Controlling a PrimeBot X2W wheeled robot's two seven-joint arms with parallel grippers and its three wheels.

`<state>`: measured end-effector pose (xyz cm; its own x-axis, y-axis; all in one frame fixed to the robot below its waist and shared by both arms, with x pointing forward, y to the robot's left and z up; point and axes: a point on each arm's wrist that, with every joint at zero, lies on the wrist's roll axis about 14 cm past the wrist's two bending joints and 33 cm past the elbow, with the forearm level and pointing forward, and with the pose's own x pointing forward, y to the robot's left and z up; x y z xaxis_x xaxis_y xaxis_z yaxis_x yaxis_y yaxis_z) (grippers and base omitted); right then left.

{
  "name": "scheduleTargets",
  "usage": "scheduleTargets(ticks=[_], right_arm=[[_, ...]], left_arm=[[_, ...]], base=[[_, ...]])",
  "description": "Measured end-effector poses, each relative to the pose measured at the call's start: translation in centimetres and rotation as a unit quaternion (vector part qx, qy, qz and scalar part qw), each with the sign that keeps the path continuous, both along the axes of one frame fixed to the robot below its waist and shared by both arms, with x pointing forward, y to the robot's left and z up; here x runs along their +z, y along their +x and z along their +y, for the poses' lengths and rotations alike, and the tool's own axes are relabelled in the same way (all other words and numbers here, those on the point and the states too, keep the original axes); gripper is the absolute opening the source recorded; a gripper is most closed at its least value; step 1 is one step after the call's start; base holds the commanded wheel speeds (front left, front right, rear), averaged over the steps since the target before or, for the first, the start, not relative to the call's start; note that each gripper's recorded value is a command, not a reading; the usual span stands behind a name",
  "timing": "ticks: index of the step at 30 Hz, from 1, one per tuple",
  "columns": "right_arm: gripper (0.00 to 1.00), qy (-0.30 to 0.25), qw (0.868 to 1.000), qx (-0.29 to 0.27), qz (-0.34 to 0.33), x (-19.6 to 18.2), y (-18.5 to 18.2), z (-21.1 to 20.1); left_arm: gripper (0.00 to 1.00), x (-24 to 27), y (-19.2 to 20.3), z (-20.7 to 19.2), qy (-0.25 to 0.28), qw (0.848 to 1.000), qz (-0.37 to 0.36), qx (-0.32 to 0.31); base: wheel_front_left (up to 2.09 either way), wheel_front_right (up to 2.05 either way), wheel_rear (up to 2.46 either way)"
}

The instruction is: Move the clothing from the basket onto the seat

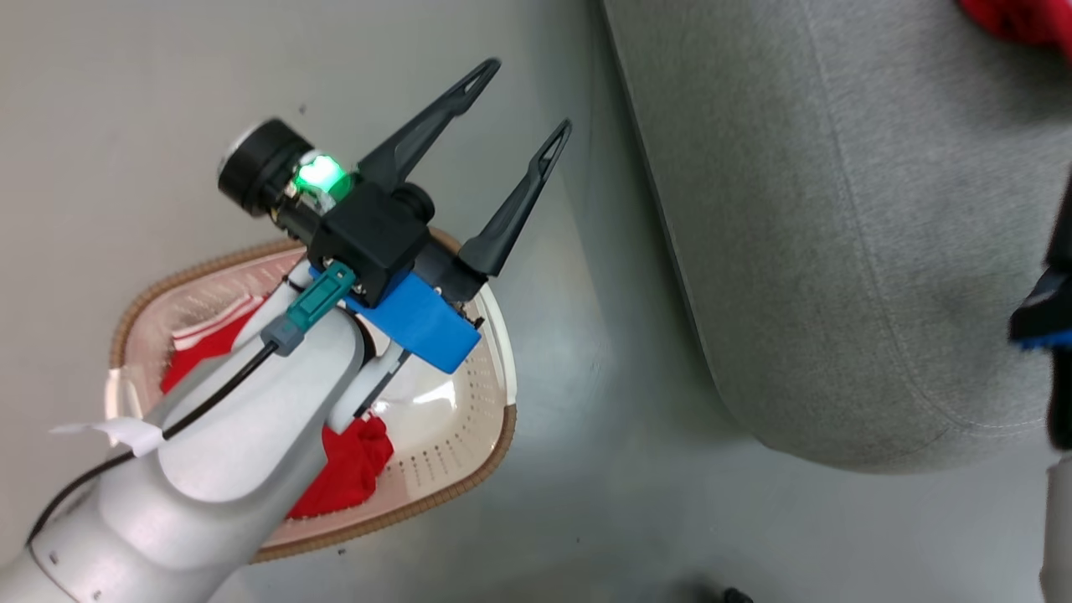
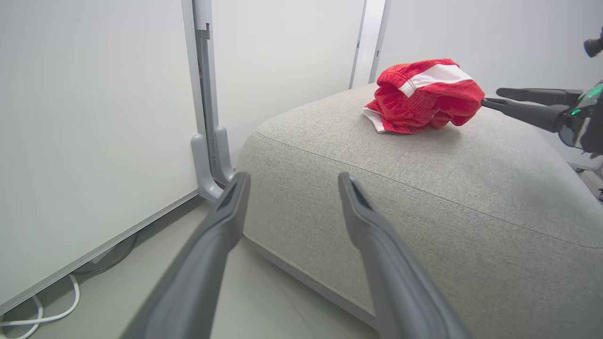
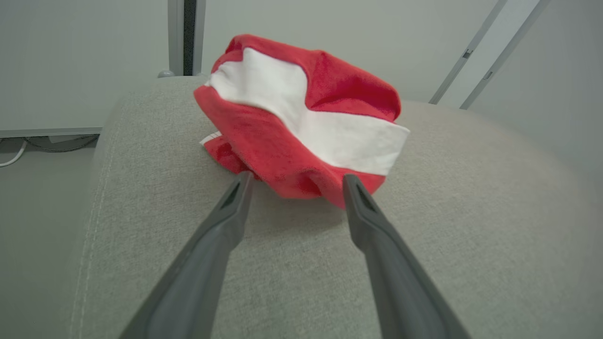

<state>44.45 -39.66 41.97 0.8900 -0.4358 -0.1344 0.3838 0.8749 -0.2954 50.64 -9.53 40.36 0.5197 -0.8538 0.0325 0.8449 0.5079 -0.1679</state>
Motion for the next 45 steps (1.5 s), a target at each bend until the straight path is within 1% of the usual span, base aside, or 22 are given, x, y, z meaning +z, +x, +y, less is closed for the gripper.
scheduleTargets(ticks=[2, 4, 6, 9, 14, 18, 26, 32, 38, 41, 45], right_arm=[[1.00, 0.006, 1.000, 0.011, 0.004, 0.1, -1.1, 1.0], [1.00, 0.012, 1.000, 0.025, -0.006, 0.9, -1.5, 2.1], [1.00, 0.022, 0.999, 0.036, -0.022, 1.8, -1.9, 3.1], [1.00, 0.038, 0.997, 0.050, -0.052, 3.3, -2.3, 4.8], [1.00, 0.048, 0.991, 0.094, -0.087, 5.6, -2.0, 7.9], [1.00, 0.055, 0.984, 0.124, -0.118, 7.6, -1.7, 10.3], [1.00, 0.077, 0.965, 0.185, -0.169, 10.8, -1.2, 15.2], [1.00, 0.087, 0.951, 0.222, -0.196, 12.6, -0.9, 18.1], [1.00, 0.094, 0.942, 0.246, -0.208, 13.6, -1.5, 20.2], [1.00, 0.096, 0.939, 0.253, -0.212, 14.0, -2.0, 20.8], [1.00, 0.099, 0.937, 0.259, -0.213, 14.1, -3.0, 21.3]], left_arm=[[1.00, 0.7, -0.4, 0.3, 0.003, 1.000, 0.001, 0.009], [1.00, 1.5, -0.9, 0.6, 0.003, 1.000, 0.001, 0.017], [1.00, 2.5, -1.4, 1.1, 0.003, 1.000, -0.001, 0.028], [1.00, 4.7, -1.5, 2.2, -0.009, 0.998, -0.011, 0.058], [1.00, 6.6, -2.3, 4.9, -0.009, 0.994, -0.020, 0.109], [1.00, 7.9, -2.7, 7.7, -0.007, 0.987, -0.029, 0.158], [1.00, 9.7, -4.1, 13.7, 0.000, 0.966, -0.044, 0.254], [1.00, 11.3, -5.0, 18.4, -0.002, 0.943, -0.061, 0.326], [1.00, 12.5, -6.5, 22.4, -0.004, 0.920, -0.072, 0.385], [1.00, 12.5, -7.5, 23.6, -0.003, 0.912, -0.071, 0.403], [1.00, 12.4, -9.0, 24.6, -0.001, 0.907, -0.069, 0.416]], base=[[0.00, 0.00, 0.00], [0.00, 0.00, 0.00], [0.00, 0.00, 0.00], [0.00, 0.00, 0.00], [0.00, 0.00, 0.00], [0.00, 0.00, 0.00], [0.00, 0.00, 0.00], [0.00, 0.00, 0.00], [0.00, 0.00, 0.00], [0.00, 0.00, 0.00], [0.00, 0.00, 0.00]])
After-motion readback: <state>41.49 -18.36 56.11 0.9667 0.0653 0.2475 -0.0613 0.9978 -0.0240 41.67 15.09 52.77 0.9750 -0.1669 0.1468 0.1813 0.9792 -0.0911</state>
